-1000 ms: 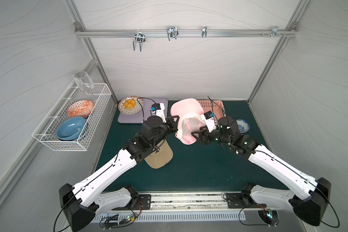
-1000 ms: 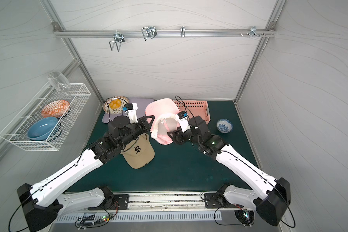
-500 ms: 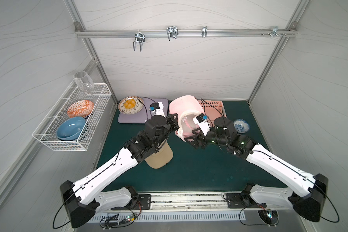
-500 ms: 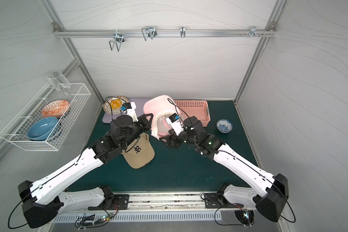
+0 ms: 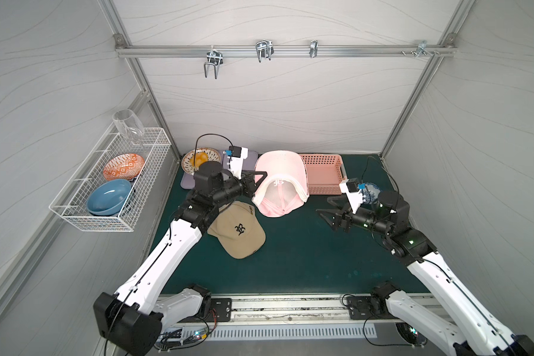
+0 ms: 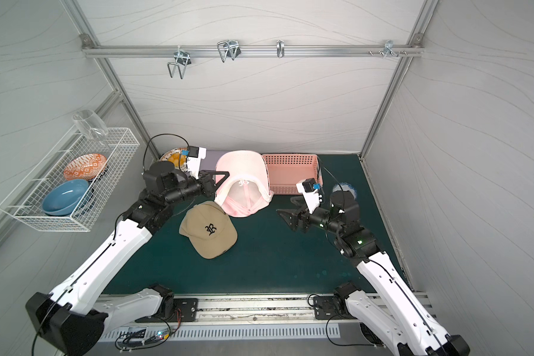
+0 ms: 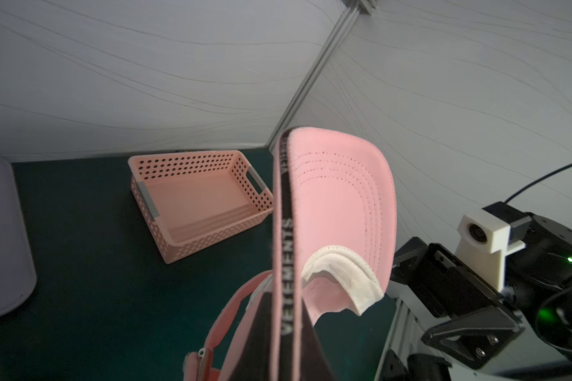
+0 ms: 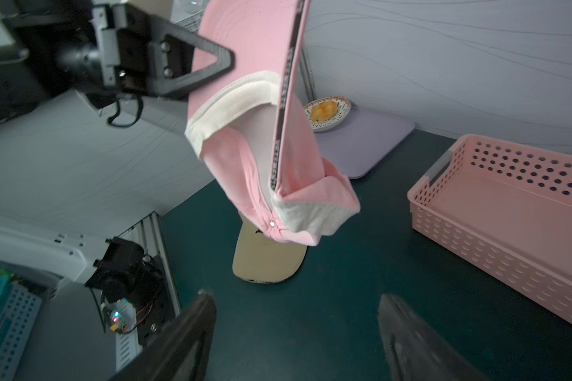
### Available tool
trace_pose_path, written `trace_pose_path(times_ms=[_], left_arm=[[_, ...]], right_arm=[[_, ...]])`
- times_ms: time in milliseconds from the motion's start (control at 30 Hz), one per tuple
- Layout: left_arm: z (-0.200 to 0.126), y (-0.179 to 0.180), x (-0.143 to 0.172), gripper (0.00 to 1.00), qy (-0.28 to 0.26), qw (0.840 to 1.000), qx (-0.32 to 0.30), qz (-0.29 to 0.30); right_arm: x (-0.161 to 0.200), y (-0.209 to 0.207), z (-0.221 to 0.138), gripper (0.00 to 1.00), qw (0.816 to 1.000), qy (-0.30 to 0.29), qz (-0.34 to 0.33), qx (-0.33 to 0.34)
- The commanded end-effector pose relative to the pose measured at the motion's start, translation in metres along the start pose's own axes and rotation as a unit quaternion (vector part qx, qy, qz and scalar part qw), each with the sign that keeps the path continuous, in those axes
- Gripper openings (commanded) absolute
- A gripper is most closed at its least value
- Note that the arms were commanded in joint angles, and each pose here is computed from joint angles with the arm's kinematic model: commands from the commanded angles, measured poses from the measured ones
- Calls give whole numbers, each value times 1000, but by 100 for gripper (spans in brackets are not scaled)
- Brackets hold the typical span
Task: Turn the baseball cap inside out
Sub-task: Turn over the baseball cap.
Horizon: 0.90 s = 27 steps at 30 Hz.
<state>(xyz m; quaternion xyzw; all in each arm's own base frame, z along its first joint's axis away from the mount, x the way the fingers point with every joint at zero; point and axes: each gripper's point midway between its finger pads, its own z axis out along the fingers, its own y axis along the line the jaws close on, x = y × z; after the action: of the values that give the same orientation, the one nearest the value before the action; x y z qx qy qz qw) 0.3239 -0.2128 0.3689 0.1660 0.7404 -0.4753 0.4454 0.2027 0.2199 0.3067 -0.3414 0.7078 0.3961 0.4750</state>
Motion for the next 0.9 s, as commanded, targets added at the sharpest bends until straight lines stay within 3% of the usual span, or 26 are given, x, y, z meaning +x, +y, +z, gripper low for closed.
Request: trace_pose_path(times_ms=[0,100,367,667,867], left_arm=[[-28,-63,-22,0,60,969,233,48],[-35,-64,-25,0,94,956,274,40],[-54,-83,-16,0,124,932,336,47],[-44,-79,-9,0,138,932,335,18],[-36,-72,-9,0,141,936,323,2]], right_arm=[[-3,37,-10,81,992,-5,-70,-100],[-2,50,-15,81,984,-11,-113,-135],[1,53,-16,82,966,-31,-218,-133],[5,70,17,83,922,-27,-360,-140],[-7,63,33,83,910,-34,-401,-97]])
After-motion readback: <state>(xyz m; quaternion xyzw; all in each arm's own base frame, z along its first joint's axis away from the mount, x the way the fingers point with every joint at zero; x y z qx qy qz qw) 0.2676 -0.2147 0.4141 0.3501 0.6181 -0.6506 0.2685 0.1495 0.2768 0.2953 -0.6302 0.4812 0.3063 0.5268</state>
